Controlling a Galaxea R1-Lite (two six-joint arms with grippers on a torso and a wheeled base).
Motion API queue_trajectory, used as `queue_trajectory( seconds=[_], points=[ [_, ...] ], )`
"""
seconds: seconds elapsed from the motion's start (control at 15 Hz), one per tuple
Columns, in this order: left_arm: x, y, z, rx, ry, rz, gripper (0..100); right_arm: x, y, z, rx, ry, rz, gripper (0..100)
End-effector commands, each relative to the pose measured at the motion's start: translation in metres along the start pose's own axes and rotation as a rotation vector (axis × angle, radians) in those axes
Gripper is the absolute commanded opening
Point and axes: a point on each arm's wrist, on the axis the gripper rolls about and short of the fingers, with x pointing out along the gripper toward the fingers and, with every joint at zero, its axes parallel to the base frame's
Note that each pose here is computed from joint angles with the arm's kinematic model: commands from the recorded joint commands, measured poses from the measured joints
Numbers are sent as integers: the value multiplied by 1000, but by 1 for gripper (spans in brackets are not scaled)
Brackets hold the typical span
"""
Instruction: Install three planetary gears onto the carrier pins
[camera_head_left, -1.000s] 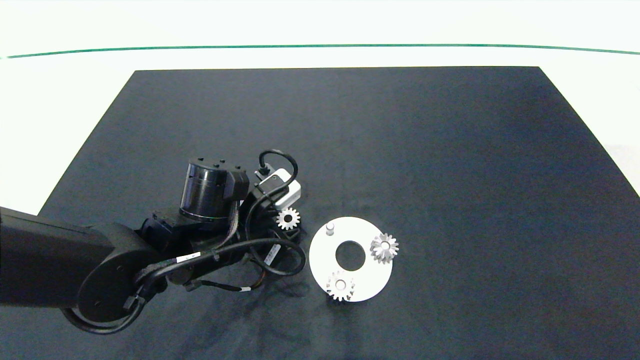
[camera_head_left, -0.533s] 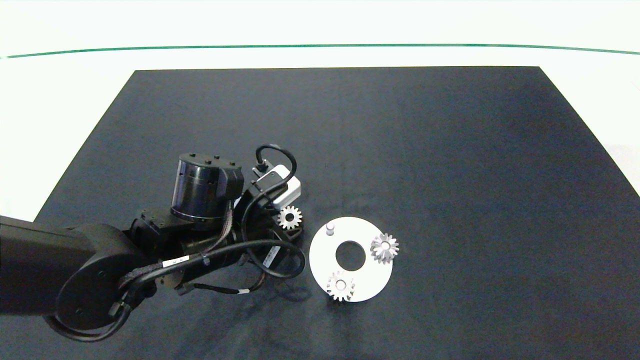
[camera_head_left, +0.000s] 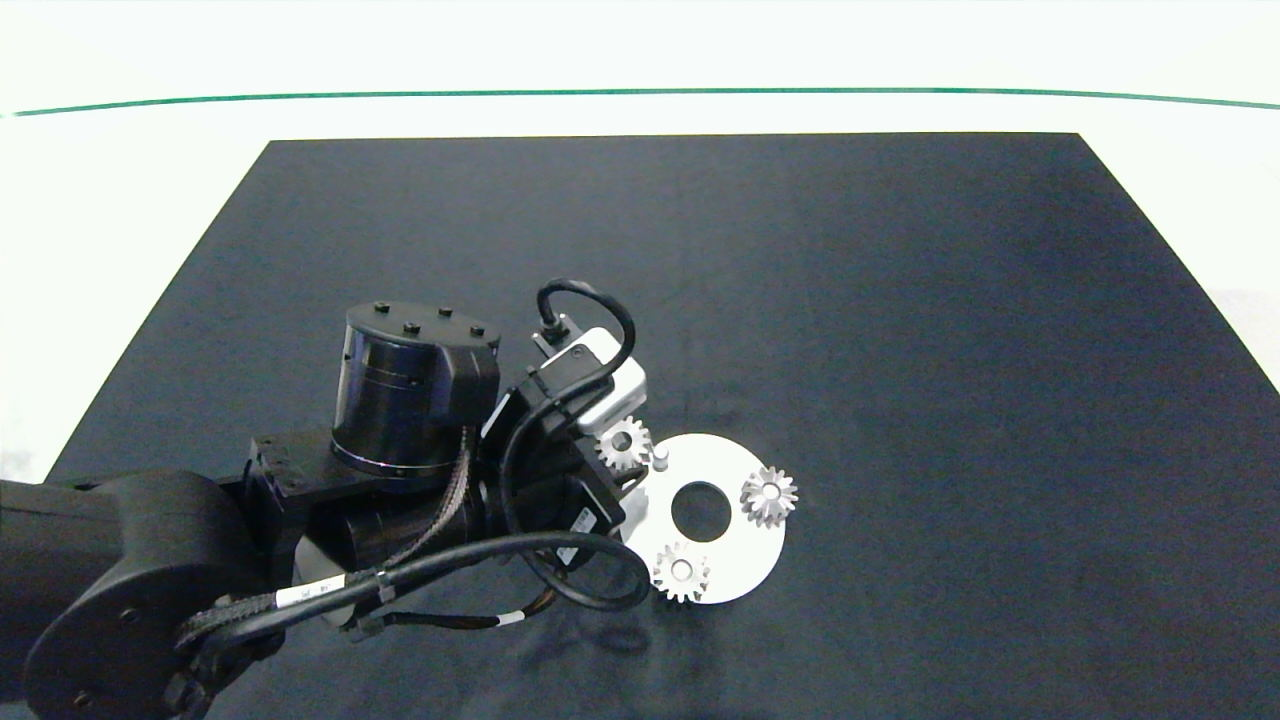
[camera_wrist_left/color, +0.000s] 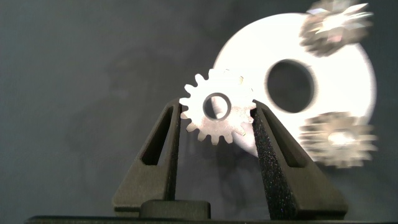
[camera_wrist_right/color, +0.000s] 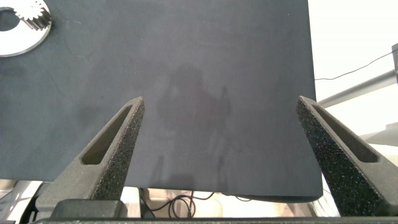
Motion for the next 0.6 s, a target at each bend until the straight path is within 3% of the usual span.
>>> queue_trajectory(
  seconds=[0.07, 0.6],
  points=[
    [5, -9, 2, 12, 1, -11, 7, -1, 0, 0, -2, 0, -1, 100],
    [23, -10, 1, 15, 28, -3, 7, -2, 0, 0, -1, -6, 0, 100]
  ],
)
